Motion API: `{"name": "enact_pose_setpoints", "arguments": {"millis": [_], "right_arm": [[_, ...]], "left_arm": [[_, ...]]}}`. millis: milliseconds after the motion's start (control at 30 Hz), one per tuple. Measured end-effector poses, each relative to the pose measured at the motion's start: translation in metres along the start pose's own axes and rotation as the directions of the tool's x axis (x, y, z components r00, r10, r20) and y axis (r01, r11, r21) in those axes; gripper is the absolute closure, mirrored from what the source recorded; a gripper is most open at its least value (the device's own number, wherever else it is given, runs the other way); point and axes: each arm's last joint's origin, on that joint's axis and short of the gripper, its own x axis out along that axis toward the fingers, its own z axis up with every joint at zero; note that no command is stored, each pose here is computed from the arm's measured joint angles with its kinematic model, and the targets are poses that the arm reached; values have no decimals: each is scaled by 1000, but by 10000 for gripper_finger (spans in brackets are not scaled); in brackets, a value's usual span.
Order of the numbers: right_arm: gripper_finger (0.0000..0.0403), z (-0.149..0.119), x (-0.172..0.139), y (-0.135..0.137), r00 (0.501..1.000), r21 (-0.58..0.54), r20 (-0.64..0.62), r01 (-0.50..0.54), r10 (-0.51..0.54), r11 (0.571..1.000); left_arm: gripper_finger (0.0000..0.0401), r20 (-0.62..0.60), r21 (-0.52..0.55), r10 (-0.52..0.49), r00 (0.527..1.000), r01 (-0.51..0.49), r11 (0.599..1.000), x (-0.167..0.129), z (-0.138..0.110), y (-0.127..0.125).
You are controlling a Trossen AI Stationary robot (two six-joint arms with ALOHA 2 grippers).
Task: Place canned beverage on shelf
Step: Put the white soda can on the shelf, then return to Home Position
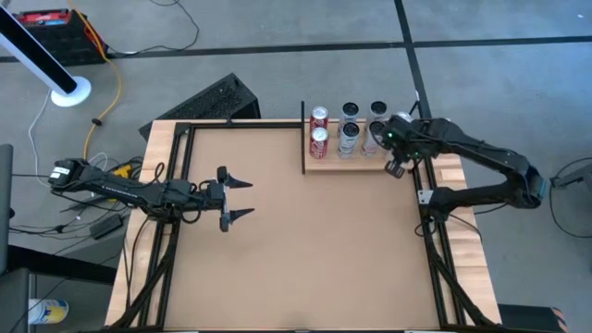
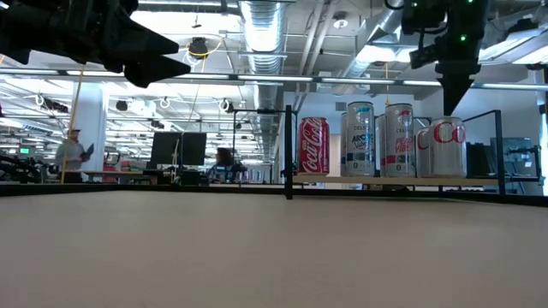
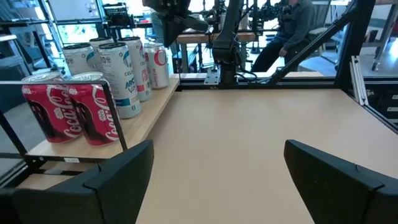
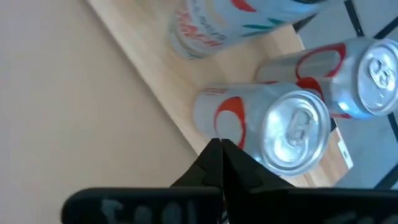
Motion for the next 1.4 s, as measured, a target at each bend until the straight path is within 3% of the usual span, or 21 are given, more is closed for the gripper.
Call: {"name": "enact_pose_setpoints", "arguments": {"millis": [400, 900, 1167, 1400], "right_arm": [[388, -2, 6, -18, 999, 35, -28, -24, 25, 999], [385, 0, 10, -31, 1000, 93, -11, 27, -26, 995], [384, -2, 3, -18, 999, 34, 11, -36, 36, 999], [384, 2, -29, 9, 976, 13, 177, -130, 125, 991]], "left_arm": [[55, -3, -18, 1, 1000, -1, 1000, 0, 0, 0], [55, -8, -26, 1, 1000, -1, 1000, 0, -1, 0], [55, -7, -38, 1, 1000, -2, 999, 0, -1, 0], [55, 26, -68, 1, 1000, 0, 998, 1, 5, 0]]}}
